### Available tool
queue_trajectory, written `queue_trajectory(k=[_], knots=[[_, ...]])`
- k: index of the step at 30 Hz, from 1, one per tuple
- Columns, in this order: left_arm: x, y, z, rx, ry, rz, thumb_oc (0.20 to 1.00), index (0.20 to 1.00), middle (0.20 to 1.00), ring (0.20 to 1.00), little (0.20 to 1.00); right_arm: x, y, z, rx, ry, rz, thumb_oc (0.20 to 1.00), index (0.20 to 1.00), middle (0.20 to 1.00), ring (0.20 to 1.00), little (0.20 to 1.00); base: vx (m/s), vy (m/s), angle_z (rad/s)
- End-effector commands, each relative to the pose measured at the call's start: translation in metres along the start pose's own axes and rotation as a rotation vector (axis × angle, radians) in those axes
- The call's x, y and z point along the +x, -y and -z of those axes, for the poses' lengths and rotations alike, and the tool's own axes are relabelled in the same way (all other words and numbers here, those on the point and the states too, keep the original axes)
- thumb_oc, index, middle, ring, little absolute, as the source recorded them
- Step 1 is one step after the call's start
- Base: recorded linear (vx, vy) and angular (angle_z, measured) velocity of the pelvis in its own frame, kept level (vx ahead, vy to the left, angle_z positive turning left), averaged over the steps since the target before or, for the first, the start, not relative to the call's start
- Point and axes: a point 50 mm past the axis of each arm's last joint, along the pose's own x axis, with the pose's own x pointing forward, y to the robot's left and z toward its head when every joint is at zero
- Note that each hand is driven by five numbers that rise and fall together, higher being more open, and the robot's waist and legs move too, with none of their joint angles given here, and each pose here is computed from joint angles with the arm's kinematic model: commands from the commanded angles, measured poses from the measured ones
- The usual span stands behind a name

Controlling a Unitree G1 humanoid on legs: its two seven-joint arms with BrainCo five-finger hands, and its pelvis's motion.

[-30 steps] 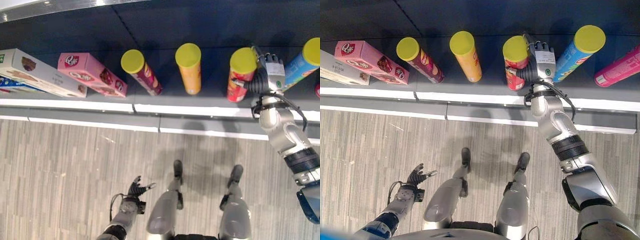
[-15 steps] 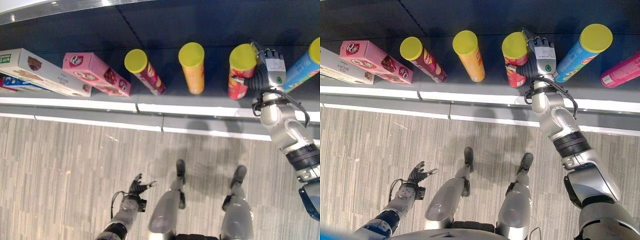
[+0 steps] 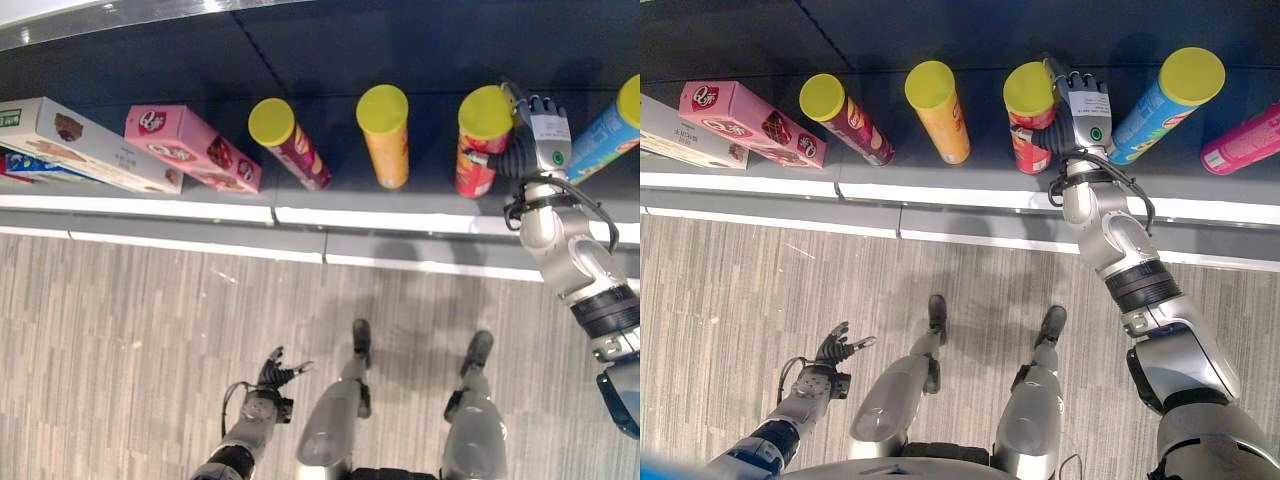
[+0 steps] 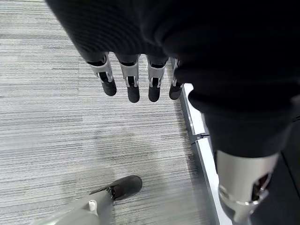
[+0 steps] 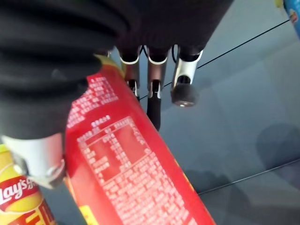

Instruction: Put the goods on the table back onto the shelves and tidy them up.

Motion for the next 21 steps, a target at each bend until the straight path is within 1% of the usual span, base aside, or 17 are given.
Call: queue_trajectory(k=[1,8,9,10,21], knots=[[0.003,-0.007,0.002,0.061,-0.013,-0.031,1.0,1.0,1.0,1.0,1.0,0.029,0.018,-0.022,0.046,0.069,0.125,0.2,0.2,0.2,0.2,0.2,0.0,0.0,0.0],[0.003,-0.007,0.001,0.058,-0.011,-0.035,1.0,1.0,1.0,1.0,1.0,0.028,0.012,-0.024,0.059,0.06,0.106,0.2,0.2,0.2,0.2,0.2,0.0,0.0,0.0],[0.003,-0.006,0.001,0.058,-0.014,-0.034,1.0,1.0,1.0,1.0,1.0,0.026,0.01,-0.024,0.066,0.058,0.104,0.573,0.573,0.573,0.573,0.573,0.0,0.0,0.0],[0.003,-0.006,0.002,0.058,-0.015,-0.033,1.0,1.0,1.0,1.0,1.0,0.025,0.009,-0.025,0.067,0.059,0.101,1.0,1.0,1.0,1.0,1.0,0.0,0.0,0.0],[0.005,-0.006,-0.002,0.051,-0.011,-0.044,1.0,1.0,1.0,1.0,1.0,0.021,0.006,-0.028,0.074,0.062,0.11,1.0,1.0,1.0,1.0,1.0,0.0,0.0,0.0]])
